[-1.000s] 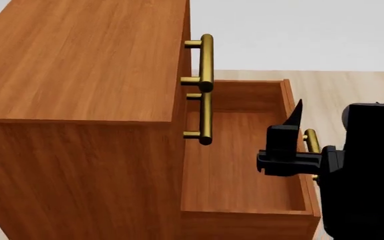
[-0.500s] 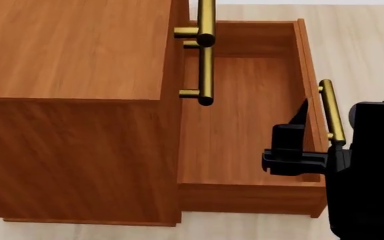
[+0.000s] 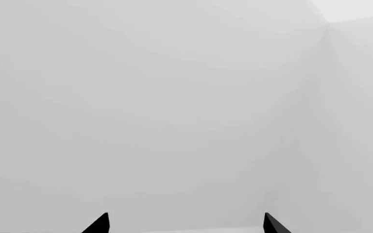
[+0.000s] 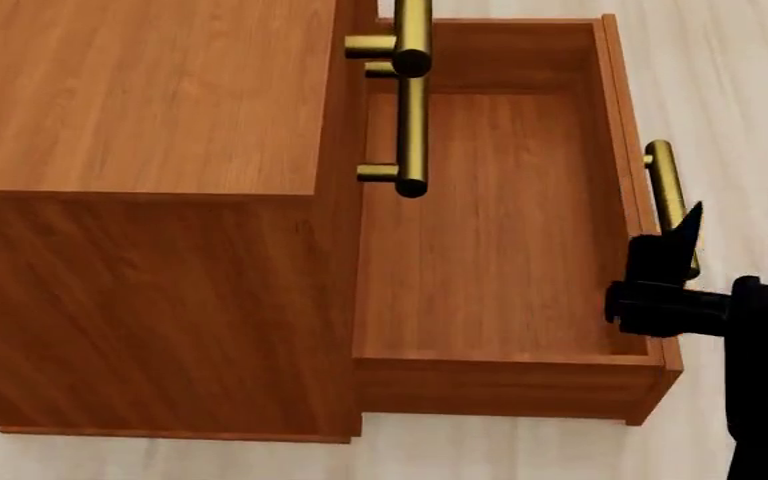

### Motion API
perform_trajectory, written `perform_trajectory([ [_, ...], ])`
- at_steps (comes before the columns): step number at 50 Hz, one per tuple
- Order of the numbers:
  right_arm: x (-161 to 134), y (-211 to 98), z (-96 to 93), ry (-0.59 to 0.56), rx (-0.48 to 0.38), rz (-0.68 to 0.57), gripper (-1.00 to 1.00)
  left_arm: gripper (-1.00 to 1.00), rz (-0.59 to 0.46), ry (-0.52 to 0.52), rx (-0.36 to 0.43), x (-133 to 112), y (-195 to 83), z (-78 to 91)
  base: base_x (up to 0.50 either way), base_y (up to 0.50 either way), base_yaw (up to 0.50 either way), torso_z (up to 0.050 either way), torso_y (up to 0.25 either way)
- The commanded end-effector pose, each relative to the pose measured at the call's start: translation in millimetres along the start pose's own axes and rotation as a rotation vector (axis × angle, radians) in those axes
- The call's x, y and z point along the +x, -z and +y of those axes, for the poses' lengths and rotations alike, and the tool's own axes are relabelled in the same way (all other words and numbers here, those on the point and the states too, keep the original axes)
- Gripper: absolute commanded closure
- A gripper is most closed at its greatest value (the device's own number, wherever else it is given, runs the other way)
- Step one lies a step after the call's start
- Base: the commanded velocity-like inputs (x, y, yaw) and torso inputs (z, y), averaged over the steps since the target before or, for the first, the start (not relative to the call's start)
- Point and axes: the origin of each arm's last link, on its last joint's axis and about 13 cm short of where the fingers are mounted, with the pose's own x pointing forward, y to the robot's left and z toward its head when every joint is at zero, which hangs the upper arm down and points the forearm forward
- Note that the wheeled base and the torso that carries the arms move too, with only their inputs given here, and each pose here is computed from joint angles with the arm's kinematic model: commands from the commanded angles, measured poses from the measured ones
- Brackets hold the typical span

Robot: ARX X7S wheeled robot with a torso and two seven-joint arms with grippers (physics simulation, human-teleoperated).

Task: Close the bottom drawer of the cabinet and open the top drawer.

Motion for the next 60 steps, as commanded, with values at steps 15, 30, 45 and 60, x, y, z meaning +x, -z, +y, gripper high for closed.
perform_trajectory([
  [15,47,30,-23.2,0.242,-0.132,0.092,-1.00,-1.00,0.003,0.005,-0.010,0,0,-0.2,0.00,0.00,0.00,0.000,0.000],
  [30,80,48,-21.3,0.330,-0.277,0.147,-1.00,-1.00,0.007,0.010,-0.009,0,0,-0.8,0.00,0.00,0.00,0.000,0.000],
  [45,103,74,-18.0,0.358,-0.341,0.240,-1.00,-1.00,0.013,0.013,-0.004,0,1,-1.4,0.00,0.00,0.00,0.000,0.000],
  [60,104,87,-5.7,0.292,-0.320,0.296,-1.00,-1.00,0.014,0.021,-0.003,-1,1,-1.8,0.00,0.00,0.00,0.000,0.000],
])
